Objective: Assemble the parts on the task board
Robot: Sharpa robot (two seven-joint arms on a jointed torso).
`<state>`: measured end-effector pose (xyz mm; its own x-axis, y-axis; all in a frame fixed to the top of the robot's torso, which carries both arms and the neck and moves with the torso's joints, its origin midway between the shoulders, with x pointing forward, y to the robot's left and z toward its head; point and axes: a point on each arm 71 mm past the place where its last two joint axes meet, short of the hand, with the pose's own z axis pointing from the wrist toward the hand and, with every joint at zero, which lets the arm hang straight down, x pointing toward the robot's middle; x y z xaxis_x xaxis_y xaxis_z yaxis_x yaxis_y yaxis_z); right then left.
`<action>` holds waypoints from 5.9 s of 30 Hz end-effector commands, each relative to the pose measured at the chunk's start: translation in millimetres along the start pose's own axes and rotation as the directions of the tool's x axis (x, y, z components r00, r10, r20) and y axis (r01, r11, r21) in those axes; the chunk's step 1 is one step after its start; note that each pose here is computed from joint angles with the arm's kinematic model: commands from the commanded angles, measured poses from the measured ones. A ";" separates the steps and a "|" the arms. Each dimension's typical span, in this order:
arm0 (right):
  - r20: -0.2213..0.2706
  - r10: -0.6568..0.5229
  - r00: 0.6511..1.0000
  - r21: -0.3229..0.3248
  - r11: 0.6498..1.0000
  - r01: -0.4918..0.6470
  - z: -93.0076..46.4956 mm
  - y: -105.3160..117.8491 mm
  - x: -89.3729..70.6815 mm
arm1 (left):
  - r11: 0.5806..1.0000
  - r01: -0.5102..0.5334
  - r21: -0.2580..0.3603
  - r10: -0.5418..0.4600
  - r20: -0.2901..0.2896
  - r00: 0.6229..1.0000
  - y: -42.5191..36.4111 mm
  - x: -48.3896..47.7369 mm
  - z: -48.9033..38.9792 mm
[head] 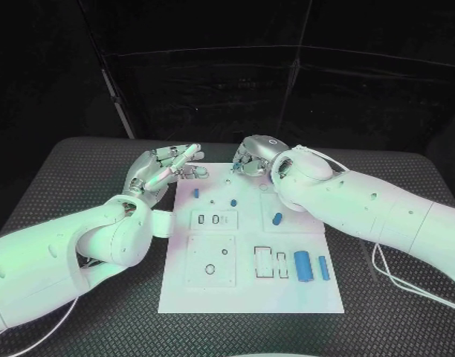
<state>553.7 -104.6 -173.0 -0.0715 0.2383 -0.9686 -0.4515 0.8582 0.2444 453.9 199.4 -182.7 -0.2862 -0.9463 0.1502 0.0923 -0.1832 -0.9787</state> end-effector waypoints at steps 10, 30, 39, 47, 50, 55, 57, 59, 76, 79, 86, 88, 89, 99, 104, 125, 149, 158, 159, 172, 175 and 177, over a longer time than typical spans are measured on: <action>-0.032 0.000 0.999 -0.019 1.000 0.000 5.7 6.3 4.2 | 1.000 0.004 0.008 -0.003 -0.016 1.000 -1.6 2.3 0.4; -0.047 -0.002 0.999 -0.004 1.000 0.002 8.4 6.2 7.2 | 1.000 0.002 0.006 -0.002 -0.015 1.000 -1.7 1.2 0.4; 0.040 0.011 0.999 -0.018 1.000 -0.010 2.8 4.9 -2.5 | 1.000 0.001 0.005 -0.001 -0.013 1.000 -1.7 -0.3 0.2; 0.099 0.060 0.993 -0.009 0.998 -0.059 -23.8 -17.2 -22.4 | 1.000 -0.002 0.004 0.002 -0.009 1.000 -2.0 -3.0 -0.2; 0.096 0.105 0.990 0.029 0.994 -0.108 -38.1 -35.6 -30.1 | 1.000 -0.003 0.003 0.003 -0.008 1.000 -2.1 -4.2 -0.5; 0.038 0.185 0.982 0.134 0.973 -0.188 -59.4 -70.7 -35.9 | 1.000 -0.004 0.001 0.004 -0.007 1.000 -1.8 -5.4 -0.5; 0.001 0.204 0.979 0.182 0.963 -0.201 -66.5 -82.7 -36.0 | 1.000 -0.005 0.000 0.005 -0.007 1.000 -1.6 -5.6 -0.4; -0.035 0.217 0.976 0.225 0.953 -0.204 -72.4 -93.0 -35.5 | 1.000 -0.004 -0.001 0.004 -0.007 1.000 -1.4 -5.6 -0.1; -0.155 0.207 0.966 0.288 0.945 -0.156 -65.4 -99.4 -21.6 | 1.000 -0.001 -0.005 0.001 -0.011 1.000 0.2 -3.7 1.4; -0.158 0.196 0.968 0.281 0.949 -0.146 -62.2 -96.4 -20.0 | 1.000 -0.001 -0.006 0.001 -0.010 1.000 0.3 -3.8 1.5; -0.132 0.170 0.977 0.262 0.956 -0.131 -57.8 -91.7 -20.3 | 1.000 -0.001 -0.006 0.001 -0.011 1.000 0.5 -3.8 1.6; -0.122 0.165 0.979 0.256 0.958 -0.129 -57.1 -90.4 -20.9 | 1.000 -0.001 -0.006 0.001 -0.011 1.000 0.5 -3.9 1.7; -0.118 0.163 0.980 0.253 0.959 -0.129 -56.8 -89.8 -21.1 | 1.000 -0.001 -0.006 0.001 -0.011 1.000 0.5 -3.9 1.7; -0.095 0.126 0.988 0.228 0.968 -0.101 -55.6 -85.2 -23.3 | 1.000 -0.001 -0.007 0.001 -0.010 1.000 0.9 -4.3 1.9; -0.094 0.083 0.992 0.218 0.974 -0.061 -55.0 -83.7 -23.8 | 1.000 0.000 -0.010 0.000 -0.011 1.000 1.1 -4.2 2.0; -0.154 -0.016 0.988 0.182 0.982 0.044 -49.9 -72.8 -17.9 | 1.000 0.003 -0.020 -0.003 -0.018 1.000 1.8 -3.8 2.0; -0.085 0.004 0.996 0.169 0.985 0.010 -46.8 -67.4 -20.6 | 1.000 0.004 -0.026 -0.005 -0.020 1.000 2.4 -3.9 2.2; 0.045 0.022 0.999 0.083 0.996 -0.026 -50.6 -34.6 -32.9 | 1.000 0.001 -0.027 -0.001 -0.014 1.000 2.7 -6.3 2.5; 0.051 0.023 0.998 0.070 0.997 -0.026 -50.7 -28.5 -33.5 | 1.000 0.000 -0.027 -0.001 -0.014 1.000 2.8 -6.6 2.5; 0.044 0.008 0.999 -0.024 1.000 -0.007 -35.1 25.1 -22.9 | 1.000 0.000 -0.027 0.000 -0.012 1.000 2.9 -6.9 2.8; 0.025 0.005 1.000 -0.030 1.000 -0.004 -31.7 30.4 -15.6 | 1.000 -0.001 -0.027 0.000 -0.012 1.000 2.9 -7.0 2.8; 0.009 0.002 1.000 -0.034 0.999 -0.001 -30.0 33.7 -10.6 | 1.000 0.000 -0.026 0.000 -0.012 1.000 2.9 -6.9 2.9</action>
<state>512.0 -93.1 -156.8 -0.0791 0.2574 -0.9631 -0.4792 0.8373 0.2631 459.0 206.0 -188.1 -0.2844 -0.9472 0.1479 0.0579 -0.1710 -0.9836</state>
